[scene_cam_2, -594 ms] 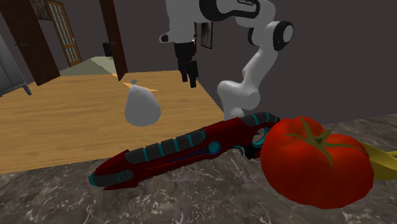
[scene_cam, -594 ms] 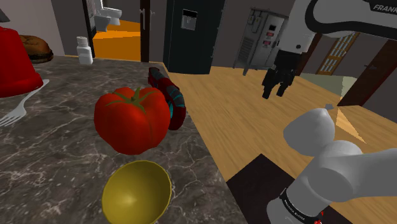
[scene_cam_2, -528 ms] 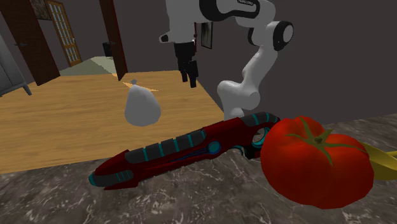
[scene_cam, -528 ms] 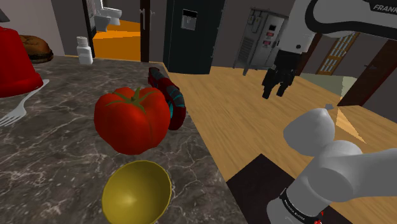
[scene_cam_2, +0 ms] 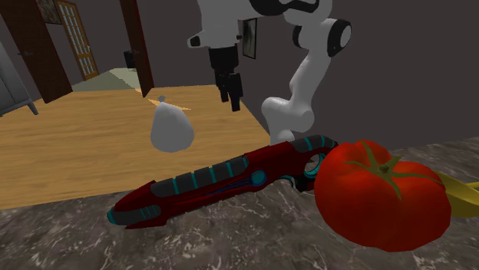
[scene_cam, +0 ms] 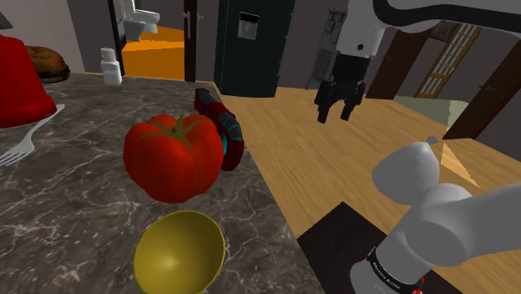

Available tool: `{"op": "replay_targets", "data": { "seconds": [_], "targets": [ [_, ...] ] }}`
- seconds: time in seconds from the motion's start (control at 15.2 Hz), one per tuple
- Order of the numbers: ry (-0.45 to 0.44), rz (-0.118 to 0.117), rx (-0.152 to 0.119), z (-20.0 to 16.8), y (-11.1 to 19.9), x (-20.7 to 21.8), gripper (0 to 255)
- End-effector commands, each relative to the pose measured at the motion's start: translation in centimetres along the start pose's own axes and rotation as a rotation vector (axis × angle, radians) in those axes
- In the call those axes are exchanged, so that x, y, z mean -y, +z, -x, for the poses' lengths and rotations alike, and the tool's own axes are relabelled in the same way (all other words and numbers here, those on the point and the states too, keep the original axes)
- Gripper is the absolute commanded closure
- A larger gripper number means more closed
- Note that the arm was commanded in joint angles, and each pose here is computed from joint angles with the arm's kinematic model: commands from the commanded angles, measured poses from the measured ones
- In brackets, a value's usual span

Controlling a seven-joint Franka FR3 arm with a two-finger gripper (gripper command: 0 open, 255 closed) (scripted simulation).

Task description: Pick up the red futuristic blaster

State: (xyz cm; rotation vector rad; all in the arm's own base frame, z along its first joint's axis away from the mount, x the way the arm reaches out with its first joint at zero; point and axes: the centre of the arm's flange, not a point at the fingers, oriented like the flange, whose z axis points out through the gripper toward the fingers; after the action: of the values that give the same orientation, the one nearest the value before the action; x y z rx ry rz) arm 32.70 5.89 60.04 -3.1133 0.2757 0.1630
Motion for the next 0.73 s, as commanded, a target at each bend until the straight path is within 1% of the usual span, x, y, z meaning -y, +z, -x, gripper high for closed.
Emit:
{"op": "replay_targets", "data": {
  "seconds": [0.0,0.66],
  "targets": [
    [0.011,0.003,0.006,-1.2,-0.3,2.4,0],
    [0.059,0.026,0.029,-5.9,-2.3,15.1,0]
  ]
}}
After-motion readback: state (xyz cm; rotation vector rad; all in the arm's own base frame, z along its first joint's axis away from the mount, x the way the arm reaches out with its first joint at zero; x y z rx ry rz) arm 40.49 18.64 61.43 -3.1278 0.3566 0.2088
